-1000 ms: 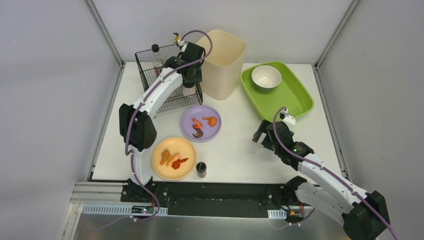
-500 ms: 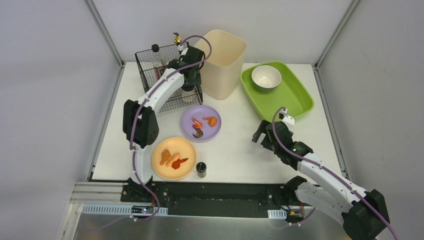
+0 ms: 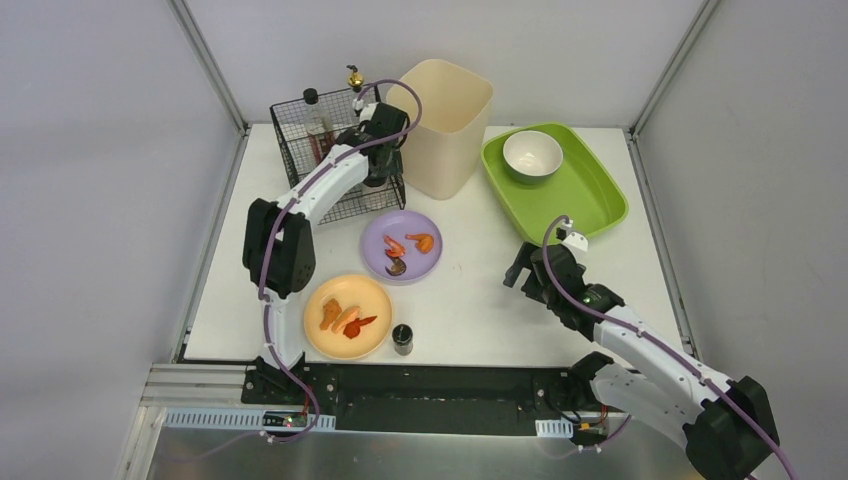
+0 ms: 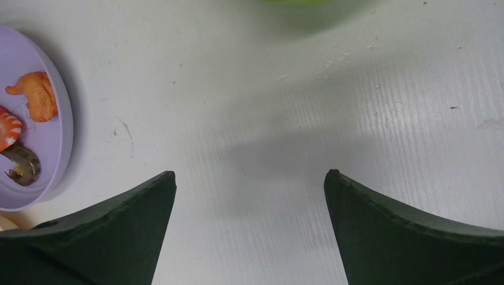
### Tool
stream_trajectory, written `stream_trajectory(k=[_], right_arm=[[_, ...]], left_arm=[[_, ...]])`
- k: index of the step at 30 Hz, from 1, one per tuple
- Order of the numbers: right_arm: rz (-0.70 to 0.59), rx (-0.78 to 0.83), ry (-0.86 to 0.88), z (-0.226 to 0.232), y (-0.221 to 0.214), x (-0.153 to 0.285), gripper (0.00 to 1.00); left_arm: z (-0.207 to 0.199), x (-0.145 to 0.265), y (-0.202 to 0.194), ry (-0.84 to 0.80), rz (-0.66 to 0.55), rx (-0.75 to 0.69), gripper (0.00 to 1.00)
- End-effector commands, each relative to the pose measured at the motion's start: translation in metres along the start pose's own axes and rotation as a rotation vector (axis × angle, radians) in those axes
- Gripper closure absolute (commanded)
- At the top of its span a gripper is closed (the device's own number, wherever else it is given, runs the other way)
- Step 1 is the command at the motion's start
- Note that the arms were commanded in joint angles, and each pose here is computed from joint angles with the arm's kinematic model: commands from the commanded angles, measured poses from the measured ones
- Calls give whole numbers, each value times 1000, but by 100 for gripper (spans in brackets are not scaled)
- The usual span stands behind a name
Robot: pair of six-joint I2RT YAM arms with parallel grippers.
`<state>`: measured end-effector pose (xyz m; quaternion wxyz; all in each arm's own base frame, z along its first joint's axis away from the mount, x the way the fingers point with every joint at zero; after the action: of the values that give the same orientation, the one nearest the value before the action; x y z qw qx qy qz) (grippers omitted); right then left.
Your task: Clear the kitchen counter
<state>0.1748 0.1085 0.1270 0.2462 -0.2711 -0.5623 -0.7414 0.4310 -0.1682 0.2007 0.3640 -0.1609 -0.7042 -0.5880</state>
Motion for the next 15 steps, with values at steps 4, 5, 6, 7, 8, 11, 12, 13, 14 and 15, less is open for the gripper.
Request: stream_trajectory(k=[4, 5, 6, 7, 8, 11, 12, 13, 14, 15], right_arm=[[-19, -5, 18, 4, 3, -2, 1], [-19, -5, 18, 4, 3, -2, 1], [-19, -5, 18, 5, 3, -2, 1], [-17, -4, 18, 5, 2, -3, 1], [-16, -4, 17, 4, 2, -3, 1], [-13, -2, 16, 5, 1, -4, 1], [-14, -2, 16, 5, 1, -4, 1], [-13, -2, 16, 5, 1, -4, 1], [-13, -2, 15, 5, 1, -4, 1], [-14, -2, 16, 5, 1, -4, 1]], left_arm=[[8, 11, 2, -24, -4, 31, 15], [9, 14, 3, -33, -5, 31, 13], [9, 18, 4, -43, -6, 28, 12], [10, 22, 6, -54, -7, 25, 9], [10, 26, 7, -66, -9, 23, 5], [13, 46, 9, -113, -9, 18, 1], [14, 51, 9, -121, -11, 12, 1], [15, 58, 9, -131, -13, 5, 1], [15, 64, 7, -142, -13, -4, 1], [15, 70, 5, -148, -11, -14, 1]])
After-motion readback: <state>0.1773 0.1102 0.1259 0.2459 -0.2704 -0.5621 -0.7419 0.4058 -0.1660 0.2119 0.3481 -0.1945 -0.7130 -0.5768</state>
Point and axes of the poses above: each gripper's point midway between its finger pads, its own x axis back along the fingers, its own z axis along the line the jaws close on, y = z × x, the point moved 7 cm from there along x, back along the fingers, and after that the axes turned 8 degrees about x, right-handed, at the moved point
